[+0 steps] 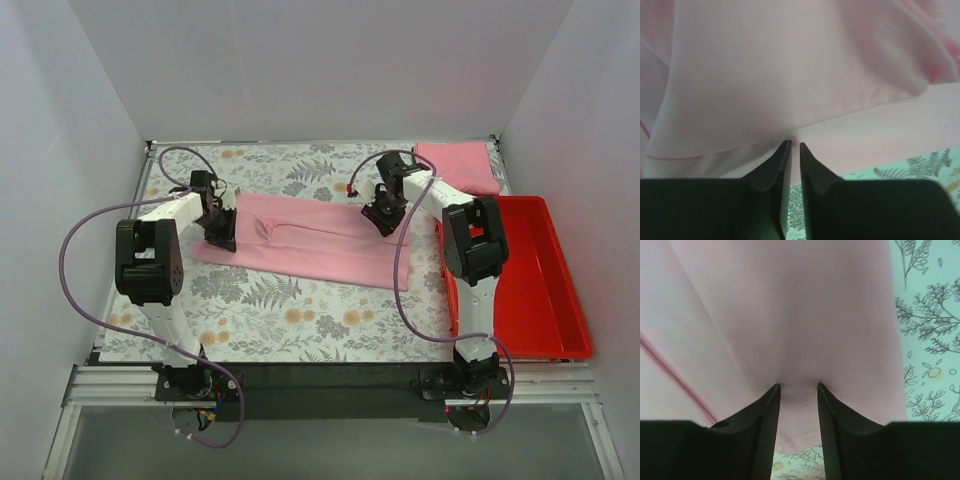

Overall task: Fold and stack the t-shirts
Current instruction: Fold the tshirt

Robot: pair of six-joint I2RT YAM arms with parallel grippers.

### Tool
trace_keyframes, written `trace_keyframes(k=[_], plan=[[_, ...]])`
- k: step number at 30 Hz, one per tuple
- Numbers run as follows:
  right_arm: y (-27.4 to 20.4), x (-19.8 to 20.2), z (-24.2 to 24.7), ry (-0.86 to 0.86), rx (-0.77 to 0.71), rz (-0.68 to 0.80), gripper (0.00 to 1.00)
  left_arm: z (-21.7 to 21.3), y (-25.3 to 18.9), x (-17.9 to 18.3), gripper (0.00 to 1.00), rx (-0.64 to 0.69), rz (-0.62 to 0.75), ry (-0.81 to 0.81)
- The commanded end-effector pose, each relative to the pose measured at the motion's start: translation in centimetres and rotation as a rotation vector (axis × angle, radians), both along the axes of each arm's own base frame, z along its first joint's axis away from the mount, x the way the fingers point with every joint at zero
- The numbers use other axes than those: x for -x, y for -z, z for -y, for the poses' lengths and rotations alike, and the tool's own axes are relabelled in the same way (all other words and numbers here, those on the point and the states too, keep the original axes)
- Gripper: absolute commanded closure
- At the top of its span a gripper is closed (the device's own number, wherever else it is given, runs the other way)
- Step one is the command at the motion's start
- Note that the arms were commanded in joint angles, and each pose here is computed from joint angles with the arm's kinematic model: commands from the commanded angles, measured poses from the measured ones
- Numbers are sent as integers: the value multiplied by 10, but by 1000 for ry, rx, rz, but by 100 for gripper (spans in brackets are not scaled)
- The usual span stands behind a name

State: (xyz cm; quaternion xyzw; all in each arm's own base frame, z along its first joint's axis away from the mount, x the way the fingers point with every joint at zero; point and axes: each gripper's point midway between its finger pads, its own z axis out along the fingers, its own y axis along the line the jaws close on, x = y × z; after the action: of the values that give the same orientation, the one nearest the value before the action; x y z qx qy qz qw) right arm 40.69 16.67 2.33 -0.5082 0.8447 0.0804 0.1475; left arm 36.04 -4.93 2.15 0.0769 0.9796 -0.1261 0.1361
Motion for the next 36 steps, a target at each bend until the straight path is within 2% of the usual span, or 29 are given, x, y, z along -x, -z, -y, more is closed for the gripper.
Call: trace_keyframes(k=[1,5,8,10,16,22,36], plan=[[-27,13,-5,-23,-43,-3,57,25,-53,-23,86,144,174,151],[-56,19,-10,-42,-96,20,52,27,-93,-59,75,138,310,207],[-61,36,-9,-62,-116,-19,52,24,-83,-76,73,118,288,221],[-59,48,-7,-82,-116,-55,52,23,-92,-96,71,109,325,221],[-40,84,3,-117,-92,-174,53,14,-76,-136,65,55,329,216],[-23,101,17,-129,-40,-238,52,7,-51,-151,63,13,309,217],[-15,119,28,-138,-20,-286,49,2,-30,-149,60,-10,276,214]])
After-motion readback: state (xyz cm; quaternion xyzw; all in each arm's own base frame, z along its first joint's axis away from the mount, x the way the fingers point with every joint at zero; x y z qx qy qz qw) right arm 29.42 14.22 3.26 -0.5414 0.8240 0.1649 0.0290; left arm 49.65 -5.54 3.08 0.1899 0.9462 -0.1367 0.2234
